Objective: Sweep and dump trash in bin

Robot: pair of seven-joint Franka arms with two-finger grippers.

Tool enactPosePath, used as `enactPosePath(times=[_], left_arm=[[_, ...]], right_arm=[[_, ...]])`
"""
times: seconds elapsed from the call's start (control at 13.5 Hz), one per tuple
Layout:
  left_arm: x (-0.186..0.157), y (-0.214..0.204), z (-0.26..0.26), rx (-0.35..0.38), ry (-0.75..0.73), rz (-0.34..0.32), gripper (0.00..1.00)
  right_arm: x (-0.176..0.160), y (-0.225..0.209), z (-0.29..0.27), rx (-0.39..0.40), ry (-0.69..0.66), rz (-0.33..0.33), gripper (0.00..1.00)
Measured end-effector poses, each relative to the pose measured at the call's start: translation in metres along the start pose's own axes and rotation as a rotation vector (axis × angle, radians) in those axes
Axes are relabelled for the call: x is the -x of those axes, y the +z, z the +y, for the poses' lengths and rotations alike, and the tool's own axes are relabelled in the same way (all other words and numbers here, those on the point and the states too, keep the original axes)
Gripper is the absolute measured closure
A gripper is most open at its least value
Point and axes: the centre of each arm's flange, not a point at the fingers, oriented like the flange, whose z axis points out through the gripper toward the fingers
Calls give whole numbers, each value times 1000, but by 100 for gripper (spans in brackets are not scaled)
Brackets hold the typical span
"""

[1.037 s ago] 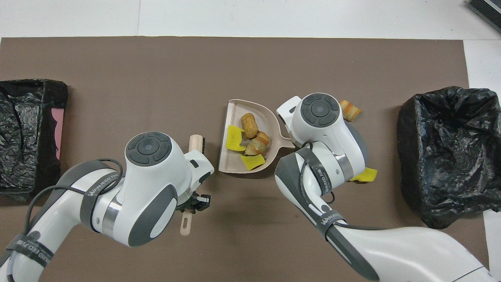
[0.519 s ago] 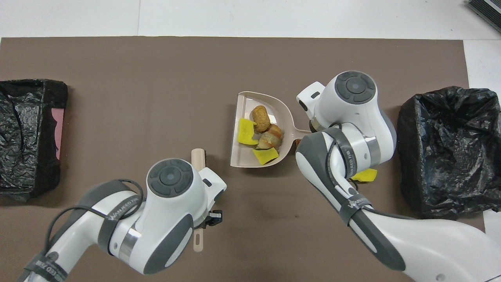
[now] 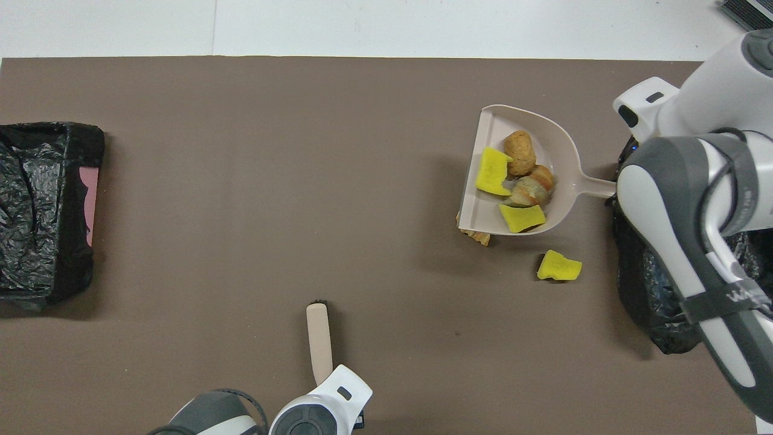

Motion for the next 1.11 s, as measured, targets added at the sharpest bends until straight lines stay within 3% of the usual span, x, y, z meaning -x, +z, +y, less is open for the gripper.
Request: enactPosePath(times=[0.3,0.52,0.74,0.89,1.11], left_arm=[[-1,0,-1,4,23,2,70],[-9,-5,0,20,39,8,41],[-57,-40,6,78,23,44,4],[-104,-75,3,121,9,94,0],[-162,-130,-22,130,38,203,0]], right_arm=[[89,5,21,39,16,-144,67],[138,6,27,47,11,-273,67],[196,-1,25,38,-4,-313,67],[244,-11,15,31,-19,-314,67],[299,-24,2,39,-45,-402,67]])
